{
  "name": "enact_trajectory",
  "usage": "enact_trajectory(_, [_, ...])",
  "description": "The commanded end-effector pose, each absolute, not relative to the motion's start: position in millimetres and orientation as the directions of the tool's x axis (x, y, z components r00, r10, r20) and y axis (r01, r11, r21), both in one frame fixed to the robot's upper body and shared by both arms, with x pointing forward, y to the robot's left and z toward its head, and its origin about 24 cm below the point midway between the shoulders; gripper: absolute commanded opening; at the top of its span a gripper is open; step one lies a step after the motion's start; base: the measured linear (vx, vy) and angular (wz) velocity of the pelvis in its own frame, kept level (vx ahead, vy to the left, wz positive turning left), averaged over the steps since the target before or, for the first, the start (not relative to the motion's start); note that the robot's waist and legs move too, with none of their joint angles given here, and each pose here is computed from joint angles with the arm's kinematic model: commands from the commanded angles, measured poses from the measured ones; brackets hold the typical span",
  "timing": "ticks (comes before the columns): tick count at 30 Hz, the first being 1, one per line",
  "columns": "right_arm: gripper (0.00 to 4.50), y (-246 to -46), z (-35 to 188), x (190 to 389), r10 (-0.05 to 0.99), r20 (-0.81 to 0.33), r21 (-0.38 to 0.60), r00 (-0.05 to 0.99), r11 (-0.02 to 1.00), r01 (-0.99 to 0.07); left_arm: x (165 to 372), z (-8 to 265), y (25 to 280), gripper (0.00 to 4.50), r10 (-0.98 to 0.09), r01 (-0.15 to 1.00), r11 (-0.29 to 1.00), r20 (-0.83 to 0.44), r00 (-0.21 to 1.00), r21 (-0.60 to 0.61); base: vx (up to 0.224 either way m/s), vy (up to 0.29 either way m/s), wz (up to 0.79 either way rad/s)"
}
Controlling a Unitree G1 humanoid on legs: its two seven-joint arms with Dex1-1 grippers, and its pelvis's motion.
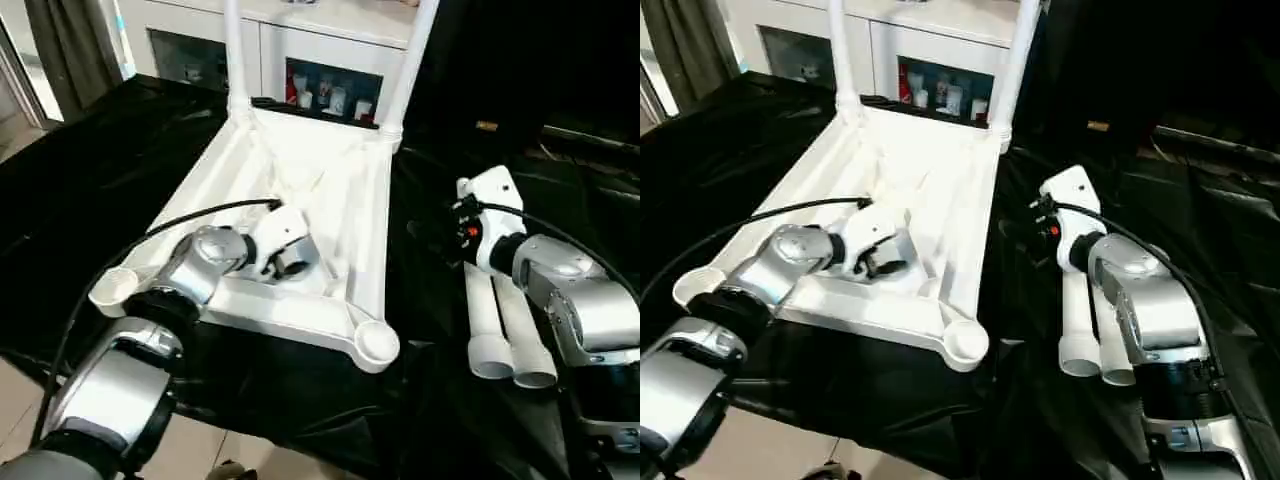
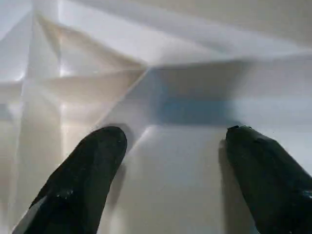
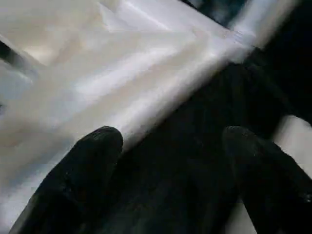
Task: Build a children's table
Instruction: Rotate table base, then pick table leg
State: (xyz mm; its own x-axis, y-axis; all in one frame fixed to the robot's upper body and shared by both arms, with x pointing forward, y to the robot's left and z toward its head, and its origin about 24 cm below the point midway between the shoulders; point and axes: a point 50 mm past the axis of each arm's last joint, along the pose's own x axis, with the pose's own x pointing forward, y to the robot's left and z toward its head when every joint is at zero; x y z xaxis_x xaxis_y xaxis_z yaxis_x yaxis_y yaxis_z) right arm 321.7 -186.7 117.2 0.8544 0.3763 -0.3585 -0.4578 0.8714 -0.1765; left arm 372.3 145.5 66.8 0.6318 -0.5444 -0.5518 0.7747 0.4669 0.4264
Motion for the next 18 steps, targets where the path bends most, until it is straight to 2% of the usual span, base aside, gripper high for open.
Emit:
enact_trajectory(1, [3.77,-192.5,118.1,321.6,0.222,-0.435,-0.311,0.872,0.872,-0.377,374.5,86.0,146.2,3.9,-0.612,0.768,0.477,-0.466,0.639,0.427,0.0,0.0,0.0])
enact_trajectory(2, [3.77,-192.3,117.9,321.4,0.219,-0.444,-0.306,0.869,0.874,-0.377,373.5,88.3,146.3,3.9,-0.628,0.772,0.477,-0.452,0.634,0.419,0.0,0.0,0.0])
enact_trajectory(4, [3.77,-192.9,118.7,321.2,0.2,-0.467,-0.228,0.861,0.914,-0.336,366.9,102.7,146.2,3.9,-0.712,0.792,0.477,-0.362,0.602,0.381,0.0,0.0,0.0])
enact_trajectory(7, [3.95,-198.0,120.3,322.6,0.128,-0.465,-0.182,0.876,0.955,-0.236,357.9,121.6,145.1,3.94,-0.769,0.799,0.498,-0.253,0.587,0.337,0.0,0.0,0.0])
enact_trajectory(9, [4.15,-203.4,119.5,322.1,0.054,-0.478,-0.144,0.877,0.98,-0.139,342.1,141.9,143.9,3.97,-0.815,0.815,0.497,-0.161,0.556,0.298,0.0,0.0,0.0])
enact_trajectory(11, [4.15,-203.8,119.3,321.9,0.049,-0.481,-0.142,0.875,0.981,-0.133,340.3,143.4,143.7,3.97,-0.819,0.817,0.495,-0.155,0.552,0.295,0.0,0.0,0.0])
enact_trajectory(13, [4.47,-207.5,116.7,319.9,-0.001,-0.521,-0.136,0.854,0.987,-0.082,319.6,150.7,141.8,3.97,-0.862,0.862,0.441,-0.148,0.484,0.25,0.0,0.0,0.0])
enact_trajectory(17, [4.47,-211.2,113.2,319.0,-0.029,-0.549,-0.133,0.835,0.99,-0.053,301.7,146.4,141.0,3.97,-0.886,0.901,0.384,-0.193,0.421,0.204,0.0,0.0,0.0])
enact_trajectory(18, [4.47,-211.4,108.5,316.6,-0.024,-0.58,-0.099,0.814,0.994,-0.042,289.3,140.8,139.5,3.97,-0.888,0.915,0.361,-0.232,0.397,0.18,0.0,0.0,0.0])
